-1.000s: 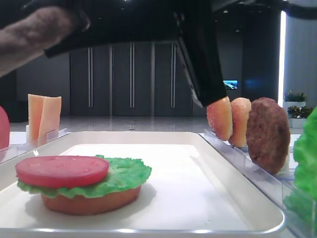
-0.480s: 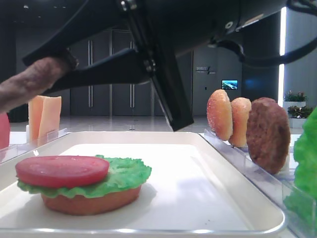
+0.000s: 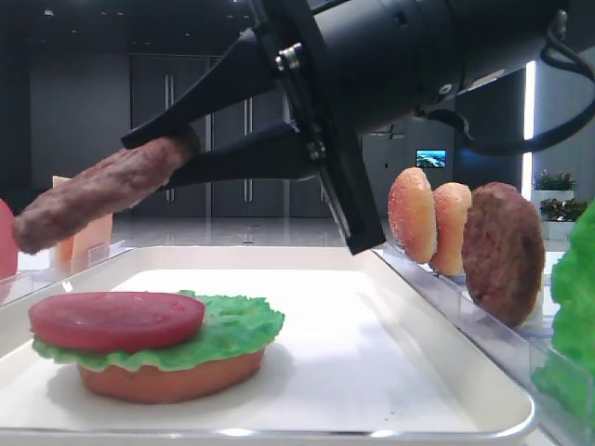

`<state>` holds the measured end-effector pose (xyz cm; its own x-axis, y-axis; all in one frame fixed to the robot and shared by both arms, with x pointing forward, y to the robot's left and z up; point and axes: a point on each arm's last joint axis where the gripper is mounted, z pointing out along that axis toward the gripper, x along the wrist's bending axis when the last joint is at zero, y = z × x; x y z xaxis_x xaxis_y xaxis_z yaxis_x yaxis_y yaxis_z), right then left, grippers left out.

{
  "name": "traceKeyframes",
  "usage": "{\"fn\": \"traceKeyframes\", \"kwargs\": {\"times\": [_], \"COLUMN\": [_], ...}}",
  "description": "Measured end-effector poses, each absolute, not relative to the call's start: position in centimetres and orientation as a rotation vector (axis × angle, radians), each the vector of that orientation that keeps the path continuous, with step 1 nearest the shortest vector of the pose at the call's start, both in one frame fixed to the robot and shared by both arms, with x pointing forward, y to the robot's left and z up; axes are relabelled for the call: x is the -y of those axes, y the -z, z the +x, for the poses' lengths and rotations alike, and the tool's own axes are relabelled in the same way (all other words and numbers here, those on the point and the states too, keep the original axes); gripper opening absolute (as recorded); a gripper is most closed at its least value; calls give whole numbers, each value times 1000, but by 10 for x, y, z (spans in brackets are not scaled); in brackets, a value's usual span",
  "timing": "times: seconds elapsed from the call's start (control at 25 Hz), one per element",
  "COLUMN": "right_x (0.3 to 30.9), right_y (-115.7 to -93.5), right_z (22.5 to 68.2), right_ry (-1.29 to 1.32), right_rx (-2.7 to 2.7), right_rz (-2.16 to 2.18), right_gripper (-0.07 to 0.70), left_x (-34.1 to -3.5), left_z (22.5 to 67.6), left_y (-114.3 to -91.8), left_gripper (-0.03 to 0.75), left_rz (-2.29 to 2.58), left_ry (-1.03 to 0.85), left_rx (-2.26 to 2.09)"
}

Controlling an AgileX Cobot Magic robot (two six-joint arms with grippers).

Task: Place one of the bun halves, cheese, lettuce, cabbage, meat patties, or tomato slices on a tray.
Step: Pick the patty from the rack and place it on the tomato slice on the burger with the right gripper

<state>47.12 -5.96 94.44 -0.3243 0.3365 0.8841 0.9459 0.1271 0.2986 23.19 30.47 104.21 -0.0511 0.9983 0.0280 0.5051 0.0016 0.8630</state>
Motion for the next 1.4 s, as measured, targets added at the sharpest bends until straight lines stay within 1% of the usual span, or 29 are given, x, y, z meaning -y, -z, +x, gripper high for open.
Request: {"fn": "traceKeyframes", "kwargs": {"times": [0.32, 0.6, 1.4], "right_x": [65, 64, 61], "right_y": [-942, -925, -928], "right_z": [477, 478, 483], "right_ry": [1217, 1161, 1189], "right_rx": [1777, 1765, 1788], "right_rz": [-1264, -1281, -1276], "right_gripper": [133, 133, 133], "left_x": [-305, -305, -305], "left_z": [232, 232, 232], "left_y": [-1042, -1042, -1042], "left_gripper": [282, 282, 282], "left_rz": [1573, 1573, 1573], "left_ry": [-964, -964, -964], "left_rx": [-1629, -1629, -1629]}}
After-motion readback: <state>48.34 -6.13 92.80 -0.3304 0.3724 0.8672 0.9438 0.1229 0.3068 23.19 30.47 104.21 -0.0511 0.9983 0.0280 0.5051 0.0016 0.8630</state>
